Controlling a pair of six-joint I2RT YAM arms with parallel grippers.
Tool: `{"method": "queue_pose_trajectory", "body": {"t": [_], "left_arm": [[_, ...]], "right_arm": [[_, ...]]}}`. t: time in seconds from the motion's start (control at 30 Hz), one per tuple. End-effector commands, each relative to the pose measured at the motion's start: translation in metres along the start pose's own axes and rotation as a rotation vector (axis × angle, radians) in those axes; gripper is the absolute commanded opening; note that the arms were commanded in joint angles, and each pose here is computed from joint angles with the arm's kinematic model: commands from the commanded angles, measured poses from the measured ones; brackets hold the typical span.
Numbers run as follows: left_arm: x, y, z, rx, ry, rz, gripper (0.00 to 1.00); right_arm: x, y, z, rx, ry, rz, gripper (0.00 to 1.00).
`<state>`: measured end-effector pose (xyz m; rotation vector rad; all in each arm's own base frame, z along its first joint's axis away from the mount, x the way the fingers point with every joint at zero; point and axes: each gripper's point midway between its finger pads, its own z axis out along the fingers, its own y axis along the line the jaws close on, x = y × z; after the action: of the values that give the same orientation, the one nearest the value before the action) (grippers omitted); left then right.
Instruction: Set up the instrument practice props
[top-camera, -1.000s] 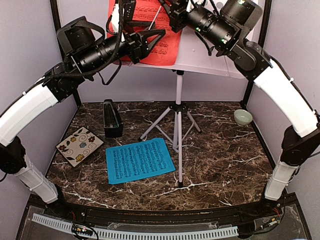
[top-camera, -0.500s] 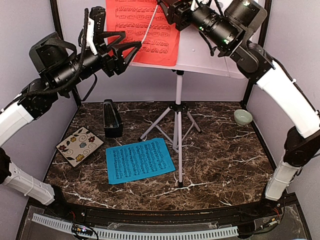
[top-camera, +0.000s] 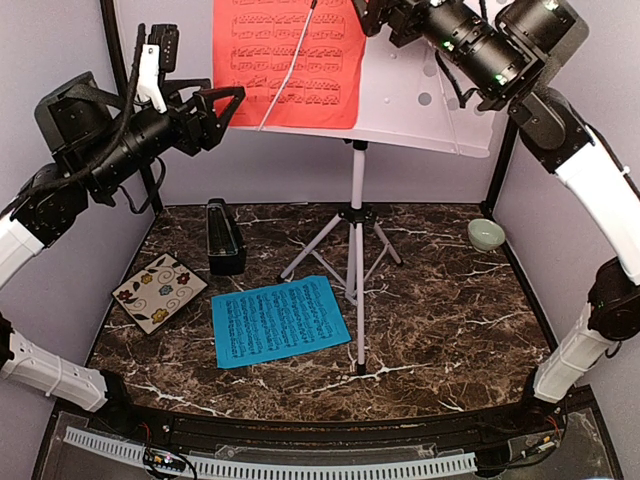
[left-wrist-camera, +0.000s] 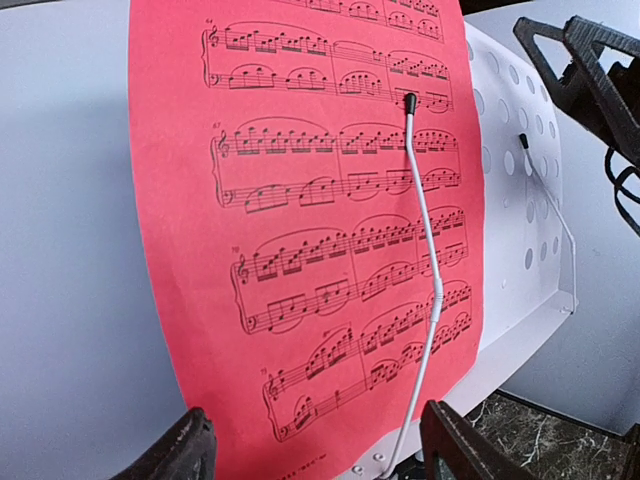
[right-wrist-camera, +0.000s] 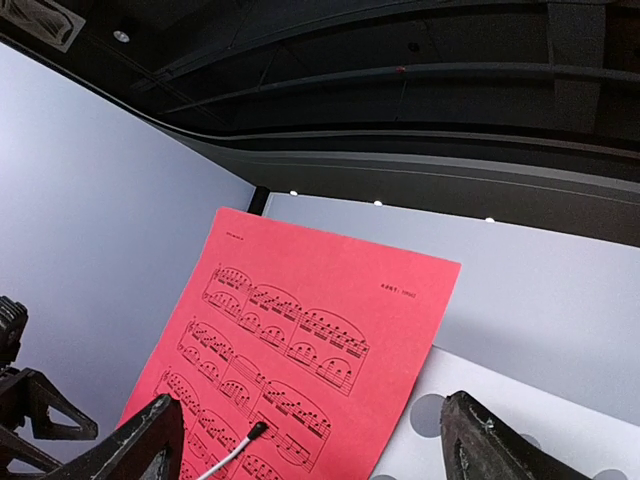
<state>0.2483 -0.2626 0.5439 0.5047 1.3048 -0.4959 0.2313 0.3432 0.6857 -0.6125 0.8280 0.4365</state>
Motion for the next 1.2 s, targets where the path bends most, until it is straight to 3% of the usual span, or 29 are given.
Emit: {"method": "queue_pose_trajectory", "body": {"t": [0.0, 0.23, 0.5, 0.97, 1.17], "left_arm": [[0.008, 0.011, -0.006, -0.046, 0.033, -0.035, 0.72], [0.033, 0.017, -0.015, -0.075, 0.115, -0.082, 0.73], [0.114, 0.043, -0.063, -0.169, 0.305, -0.275, 0.77], [0.314, 0.059, -0.114, -0.259, 0.604, -0.895, 0.77], [0.378, 0.042, -0.15, -0.308, 0.672, -1.11, 0.66]], "right_arm": [[-0.023, -0.004, -0.011, -0.005, -0.045, 0.04, 0.91], [-0.022, 0.009, -0.026, -0.043, -0.004, 0.062, 0.95], [0.004, 0.018, -0.07, -0.112, 0.163, 0.179, 0.95], [0.147, 0.064, -0.17, -0.133, 0.569, 0.346, 0.89], [0.245, 0.108, -0.225, -0.158, 0.779, 0.373, 0.81]]}}
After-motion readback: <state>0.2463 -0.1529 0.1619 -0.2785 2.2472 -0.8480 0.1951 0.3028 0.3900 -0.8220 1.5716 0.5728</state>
